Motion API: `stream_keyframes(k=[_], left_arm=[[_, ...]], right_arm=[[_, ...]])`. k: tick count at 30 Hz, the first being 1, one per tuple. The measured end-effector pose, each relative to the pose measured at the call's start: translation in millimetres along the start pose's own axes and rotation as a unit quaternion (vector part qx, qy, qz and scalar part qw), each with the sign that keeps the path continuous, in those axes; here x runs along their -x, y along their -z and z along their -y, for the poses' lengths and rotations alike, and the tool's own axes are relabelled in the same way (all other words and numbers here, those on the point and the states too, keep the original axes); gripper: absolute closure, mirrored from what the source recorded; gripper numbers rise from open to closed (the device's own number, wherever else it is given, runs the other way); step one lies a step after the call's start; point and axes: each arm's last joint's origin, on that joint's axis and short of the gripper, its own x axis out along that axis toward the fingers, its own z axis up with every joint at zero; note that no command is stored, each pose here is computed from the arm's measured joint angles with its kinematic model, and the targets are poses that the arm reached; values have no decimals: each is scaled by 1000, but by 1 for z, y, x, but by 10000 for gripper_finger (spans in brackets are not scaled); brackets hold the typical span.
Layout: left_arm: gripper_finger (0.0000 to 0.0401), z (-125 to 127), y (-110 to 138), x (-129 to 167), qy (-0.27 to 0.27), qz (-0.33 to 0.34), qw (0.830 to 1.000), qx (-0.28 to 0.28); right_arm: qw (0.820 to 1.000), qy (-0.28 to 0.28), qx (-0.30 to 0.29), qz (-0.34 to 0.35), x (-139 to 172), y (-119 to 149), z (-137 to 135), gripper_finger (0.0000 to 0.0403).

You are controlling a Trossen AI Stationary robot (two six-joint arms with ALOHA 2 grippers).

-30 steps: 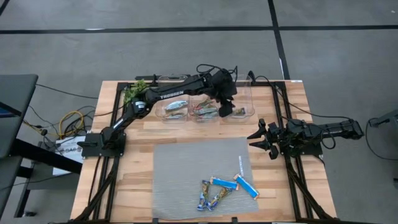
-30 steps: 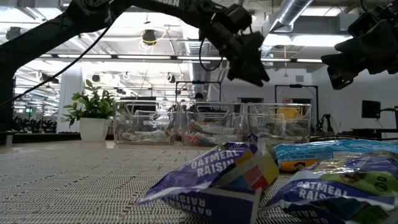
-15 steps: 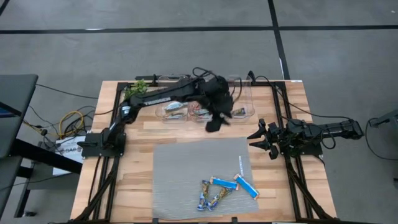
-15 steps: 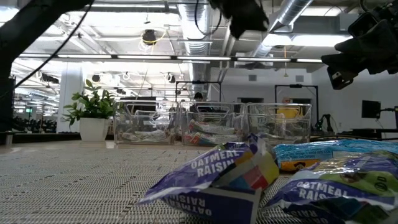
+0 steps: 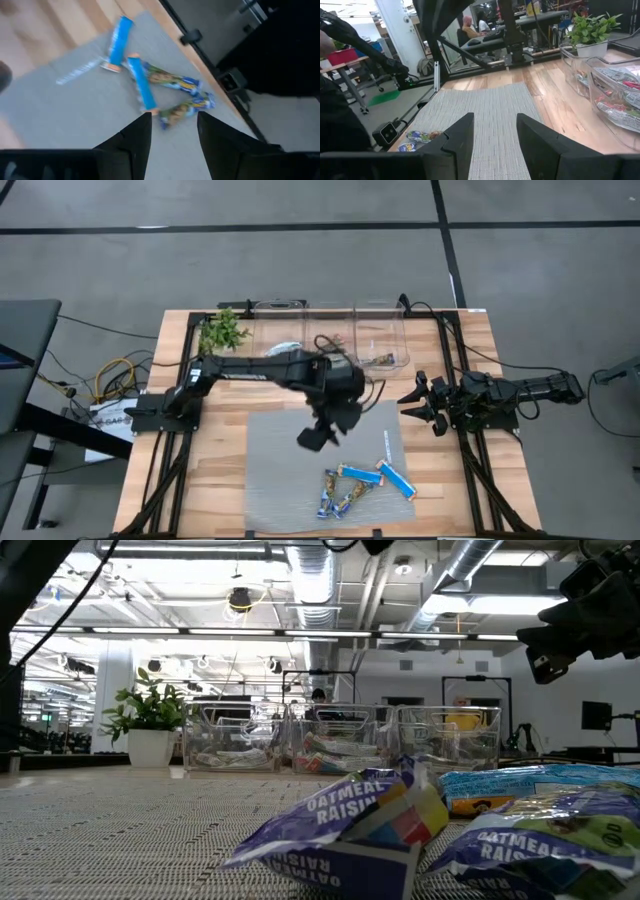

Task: Pick and place Granola Bars by type
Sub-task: Put the purple granola bar into the right transparent bin

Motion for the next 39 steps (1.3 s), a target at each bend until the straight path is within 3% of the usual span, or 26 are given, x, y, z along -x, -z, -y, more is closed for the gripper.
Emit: stream_keyframes(k=[9,13,17,23,27,34,39], left_arm=[[250,62,-10,-29,29,-43,997,59],[250,79,-12,-38,-12,-56,991,120],[250,84,-7,-51,-77,-71,969,225],[250,90,3,-68,-192,-68,916,345],[250,100,13,-87,-231,-67,876,418],[250,116,36,-121,-257,-60,776,572],[250,121,45,-147,-244,-13,707,664]], right_arm=[[1000,0,0,0,0,0,0,259],[1000,0,0,0,0,0,0,259],[1000,0,0,0,0,0,0,262],[1000,0,0,0,0,0,0,259],[1000,0,0,0,0,0,0,259],[1000,0,0,0,0,0,0,261],[1000,0,0,0,0,0,0,259]])
